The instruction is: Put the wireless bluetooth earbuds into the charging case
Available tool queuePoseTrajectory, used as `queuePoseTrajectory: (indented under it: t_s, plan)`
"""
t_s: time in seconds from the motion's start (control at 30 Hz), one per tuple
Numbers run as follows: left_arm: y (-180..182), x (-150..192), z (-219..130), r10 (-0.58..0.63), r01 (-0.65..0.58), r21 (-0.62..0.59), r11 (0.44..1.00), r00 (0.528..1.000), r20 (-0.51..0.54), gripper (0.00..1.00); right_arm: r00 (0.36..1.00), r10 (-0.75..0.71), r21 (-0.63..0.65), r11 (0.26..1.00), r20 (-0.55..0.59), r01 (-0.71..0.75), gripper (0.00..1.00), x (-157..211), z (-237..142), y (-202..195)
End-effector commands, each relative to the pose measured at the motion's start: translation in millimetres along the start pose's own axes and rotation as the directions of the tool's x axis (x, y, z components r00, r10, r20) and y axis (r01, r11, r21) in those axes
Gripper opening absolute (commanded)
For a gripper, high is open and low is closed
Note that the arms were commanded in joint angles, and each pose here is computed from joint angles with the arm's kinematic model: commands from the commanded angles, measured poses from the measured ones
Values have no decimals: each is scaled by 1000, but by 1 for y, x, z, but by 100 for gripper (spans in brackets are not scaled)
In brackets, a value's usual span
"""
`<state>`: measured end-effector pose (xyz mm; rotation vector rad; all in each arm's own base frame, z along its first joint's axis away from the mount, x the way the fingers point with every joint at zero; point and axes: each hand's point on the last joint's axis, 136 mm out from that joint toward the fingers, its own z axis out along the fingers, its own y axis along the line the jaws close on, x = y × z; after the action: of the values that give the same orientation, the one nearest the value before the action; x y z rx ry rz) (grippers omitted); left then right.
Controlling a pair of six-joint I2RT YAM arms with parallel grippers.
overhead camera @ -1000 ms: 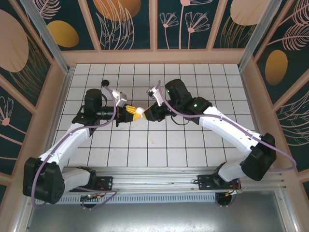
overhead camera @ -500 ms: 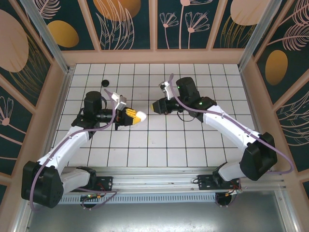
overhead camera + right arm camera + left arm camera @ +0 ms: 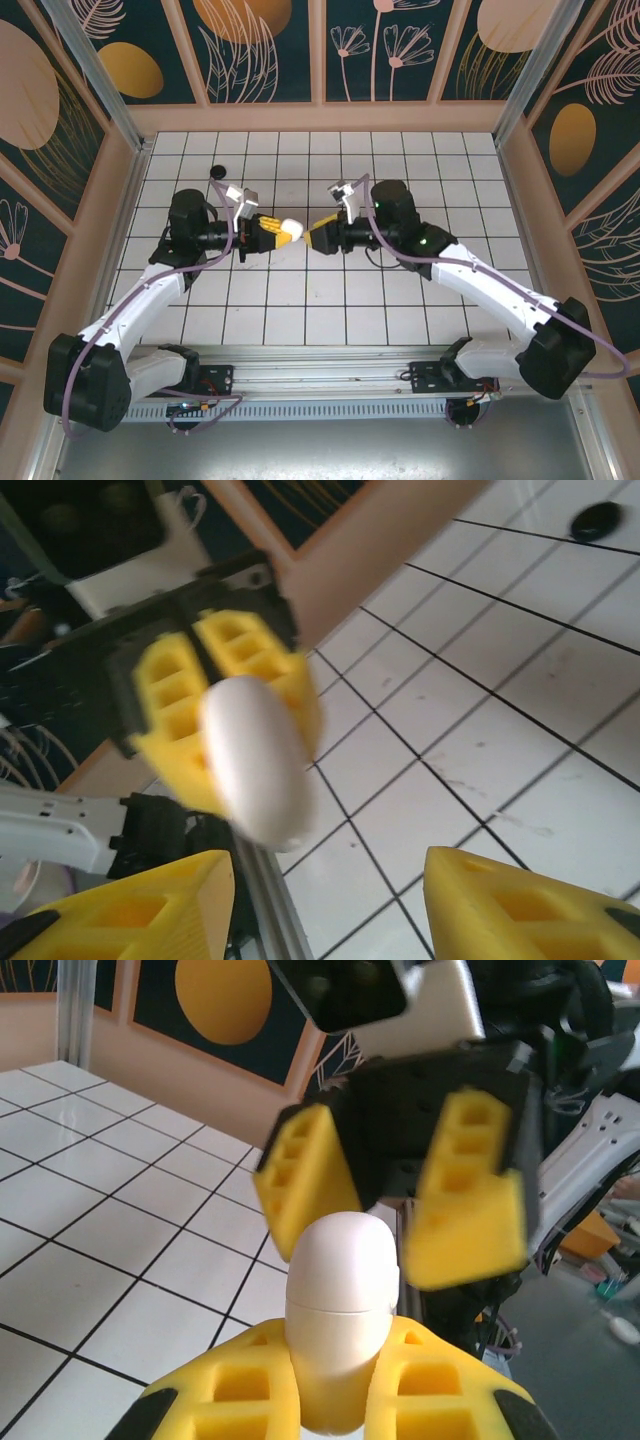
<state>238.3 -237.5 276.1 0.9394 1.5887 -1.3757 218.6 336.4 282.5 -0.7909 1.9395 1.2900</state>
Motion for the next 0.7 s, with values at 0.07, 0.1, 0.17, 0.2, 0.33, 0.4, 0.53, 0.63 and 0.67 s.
queuePoseTrajectory:
  t_s: [0.07,0.1,0.17,0.2,0.33,0.4,0.53,0.63,0.67]
  plan:
    - [-14,-23,-4,16,-16,5,1000,995,95,0,989,-54,-32,998,135,59,56,-24,6,15]
    - [-16,-24,-5,17,-17,2,1000,994,104,0,988,-47,-34,998,146,53,56,-27,8,14]
    - [-19,-25,-8,22,-21,-5,1000,993,116,0,988,-40,-39,998,151,47,55,-30,12,13]
    - [-21,-26,-9,25,-24,-8,1000,992,121,0,988,-38,-42,998,152,45,55,-32,14,13]
    - [-26,-25,-12,25,-23,-10,1000,990,136,0,990,-24,-33,999,141,29,53,-37,23,9]
    - [-27,-24,-12,24,-23,-9,1000,990,137,0,991,-16,-20,1000,133,19,53,-38,26,5]
    - [-29,-24,-14,30,-28,-13,1000,989,143,0,992,-2,1,1000,125,2,51,-38,32,-2]
    - [-31,-24,-14,34,-33,-10,999,989,143,0,991,16,27,999,133,-20,49,-41,32,-10]
    - [-31,-22,-14,32,-31,-8,999,990,141,0,990,23,30,999,136,-27,49,-42,31,-12]
